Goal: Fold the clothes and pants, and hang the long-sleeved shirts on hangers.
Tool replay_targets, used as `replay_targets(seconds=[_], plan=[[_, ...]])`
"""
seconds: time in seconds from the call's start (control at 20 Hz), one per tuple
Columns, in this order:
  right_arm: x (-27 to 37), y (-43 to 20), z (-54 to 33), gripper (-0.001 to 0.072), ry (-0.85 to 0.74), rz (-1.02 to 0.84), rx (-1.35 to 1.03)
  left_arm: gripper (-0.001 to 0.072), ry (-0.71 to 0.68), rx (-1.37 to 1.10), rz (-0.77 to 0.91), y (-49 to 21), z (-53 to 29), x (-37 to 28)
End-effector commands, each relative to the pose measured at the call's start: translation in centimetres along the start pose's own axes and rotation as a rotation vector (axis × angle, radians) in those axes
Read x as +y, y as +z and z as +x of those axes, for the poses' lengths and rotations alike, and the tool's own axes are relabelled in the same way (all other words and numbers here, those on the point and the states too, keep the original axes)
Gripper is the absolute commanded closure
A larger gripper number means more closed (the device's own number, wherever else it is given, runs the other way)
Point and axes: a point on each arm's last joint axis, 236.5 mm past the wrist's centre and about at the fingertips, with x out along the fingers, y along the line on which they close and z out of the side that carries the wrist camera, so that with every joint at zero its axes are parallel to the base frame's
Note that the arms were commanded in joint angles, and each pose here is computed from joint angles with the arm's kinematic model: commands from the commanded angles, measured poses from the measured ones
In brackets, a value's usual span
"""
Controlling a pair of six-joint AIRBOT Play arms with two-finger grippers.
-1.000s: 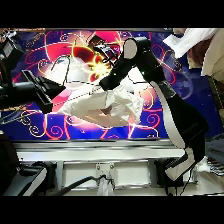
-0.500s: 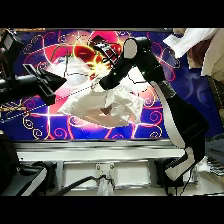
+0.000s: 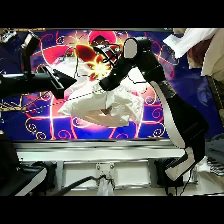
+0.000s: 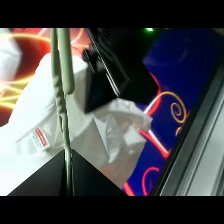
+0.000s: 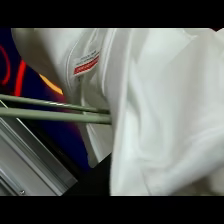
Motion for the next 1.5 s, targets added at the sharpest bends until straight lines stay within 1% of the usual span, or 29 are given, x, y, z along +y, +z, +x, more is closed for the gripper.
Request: replay_targets(seconds=[0.0,0.1,0.25,0.3,0.55,0.8,1.1,1.25,1.35,1.4,1.45], plan=[[1.7,-1.7,-0.4,0.0689,0.062,-0.013,0.066,0.0701,-0.040,-0.061,-0.032,0.8,2.0,1.2],[2.6,-1.6,-1.2,0.0689,0.058,-0.033,0.046,0.0701,-0.004,-0.068,-0.054,0.5,3.0,3.0],[3.7,-1.6,-2.3,0.0689,0.054,-0.057,0.023,0.0701,-0.054,-0.101,-0.065,0.4,4.8,3.6],[4.1,-1.6,-2.5,0.0689,0.055,-0.061,0.019,0.0701,-0.086,-0.128,-0.088,0.6,5.5,3.7],[4.6,-1.2,-3.1,0.0689,0.049,-0.053,-0.011,0.0701,-0.335,-0.262,-0.221,1.4,8.0,2.3],[4.9,-0.3,-4.1,0.0690,0.045,-0.020,-0.070,0.0701,-0.462,-0.229,-0.310,-1.9,10.5,2.4],[7.6,-0.5,-6.6,0.0690,0.100,-0.012,-0.125,0.0701,-0.554,-0.416,-0.427,-0.6,11.2,4.2],[8.8,-0.5,-7.4,0.0690,0.137,-0.019,-0.141,0.0701,-0.544,-0.465,-0.479,-0.7,11.8,5.7],[8.7,-0.2,-7.7,0.0690,0.127,-0.019,-0.162,0.0700,-0.529,-0.550,-0.533,0.4,11.0,7.6],[8.2,0.3,-7.7,0.0690,0.109,-0.015,-0.183,0.0700,-0.525,-0.605,-0.535,1.1,10.3,8.3],[7.2,1.0,-7.7,0.0690,0.063,-0.011,-0.213,0.0700,-0.527,-0.640,-0.545,1.6,9.6,8.9]])
